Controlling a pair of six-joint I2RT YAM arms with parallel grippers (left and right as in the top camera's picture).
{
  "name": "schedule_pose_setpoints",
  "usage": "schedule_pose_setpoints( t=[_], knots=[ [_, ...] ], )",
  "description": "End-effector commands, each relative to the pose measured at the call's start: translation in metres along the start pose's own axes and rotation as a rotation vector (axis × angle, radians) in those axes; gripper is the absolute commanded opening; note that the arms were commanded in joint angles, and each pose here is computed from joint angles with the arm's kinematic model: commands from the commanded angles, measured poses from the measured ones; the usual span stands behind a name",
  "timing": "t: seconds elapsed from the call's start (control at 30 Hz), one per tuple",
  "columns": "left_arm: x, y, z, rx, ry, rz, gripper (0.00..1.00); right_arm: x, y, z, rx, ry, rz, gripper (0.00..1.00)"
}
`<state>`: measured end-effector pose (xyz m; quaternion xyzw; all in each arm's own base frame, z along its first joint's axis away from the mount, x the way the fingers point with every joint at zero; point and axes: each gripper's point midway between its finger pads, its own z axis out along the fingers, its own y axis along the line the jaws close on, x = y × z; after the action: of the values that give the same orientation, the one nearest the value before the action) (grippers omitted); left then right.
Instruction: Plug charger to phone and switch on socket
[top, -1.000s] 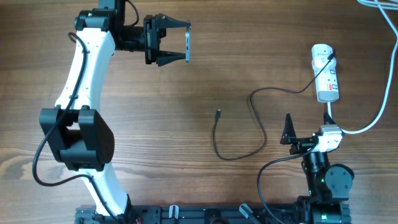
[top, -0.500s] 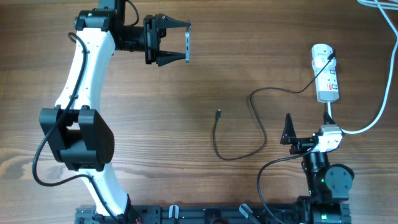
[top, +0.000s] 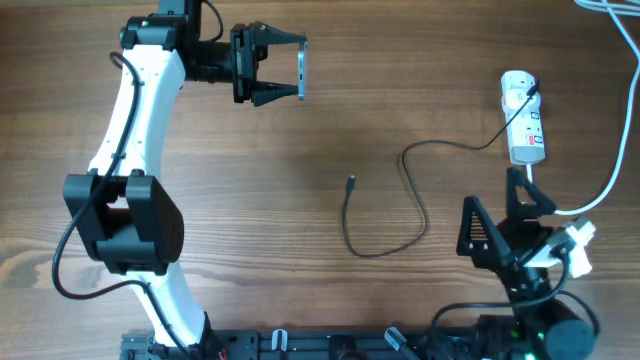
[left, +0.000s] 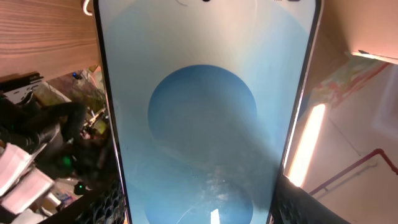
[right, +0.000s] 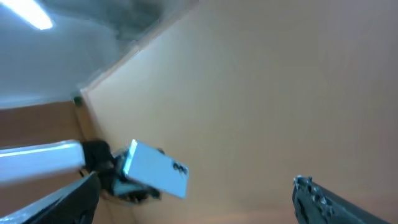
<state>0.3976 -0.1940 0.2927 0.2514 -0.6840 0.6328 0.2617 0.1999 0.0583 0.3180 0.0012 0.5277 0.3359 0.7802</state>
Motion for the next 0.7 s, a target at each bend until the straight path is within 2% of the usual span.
schedule_pose_setpoints(
  t=[0.0, 0.1, 0.13, 0.17, 0.23, 0.4, 0.43, 0.5, 0.53, 0.57, 0.6, 0.67],
  knots=[
    [0.026, -0.017, -0.005, 0.037, 0.036, 0.060, 0.57, -0.060, 0.038, 0.018, -0.007, 0.025, -0.291, 1.00],
    [0.026, -0.017, -0.005, 0.037, 0.036, 0.059, 0.57, -0.091, 0.042, 0.046, 0.102, 0.223, -0.249, 1.00],
    [0.026, -0.017, -0.005, 0.037, 0.036, 0.060, 0.57, -0.090, 0.049, 0.055, 0.097, 0.349, -0.189, 1.00],
    [0.026, -0.017, -0.005, 0.037, 0.036, 0.060, 0.57, -0.091, 0.064, 0.061, 0.033, 0.408, -0.145, 1.00],
    [0.026, -0.017, -0.005, 0.037, 0.036, 0.060, 0.57, -0.065, 0.084, 0.055, -0.079, 0.599, 0.004, 1.00],
    [0.026, -0.017, -0.005, 0.037, 0.036, 0.060, 0.57, -0.029, 0.086, 0.064, -0.200, 0.787, 0.161, 1.00],
    [0.026, -0.017, -0.005, 0.037, 0.036, 0.060, 0.57, -0.024, 0.078, 0.065, -0.160, 0.819, 0.138, 1.00],
    [0.026, -0.017, -0.005, 0.037, 0.035, 0.060, 0.57, -0.014, 0.035, 0.061, 0.126, 0.967, 0.037, 1.00],
    [0.025, -0.017, -0.005, 0.035, 0.032, 0.060, 0.57, -0.011, 0.010, 0.053, 0.320, 1.103, -0.013, 1.00],
    [0.025, -0.016, -0.005, 0.033, 0.029, 0.059, 0.57, -0.009, 0.009, 0.055, 0.343, 1.159, -0.012, 1.00],
    [0.025, -0.016, -0.005, 0.033, 0.029, 0.059, 0.57, -0.007, 0.015, 0.059, 0.319, 1.191, 0.018, 1.00],
    [0.024, -0.016, -0.005, 0.033, 0.029, 0.060, 0.57, 0.005, 0.076, 0.078, -0.076, 1.239, 0.190, 1.00]
  ],
)
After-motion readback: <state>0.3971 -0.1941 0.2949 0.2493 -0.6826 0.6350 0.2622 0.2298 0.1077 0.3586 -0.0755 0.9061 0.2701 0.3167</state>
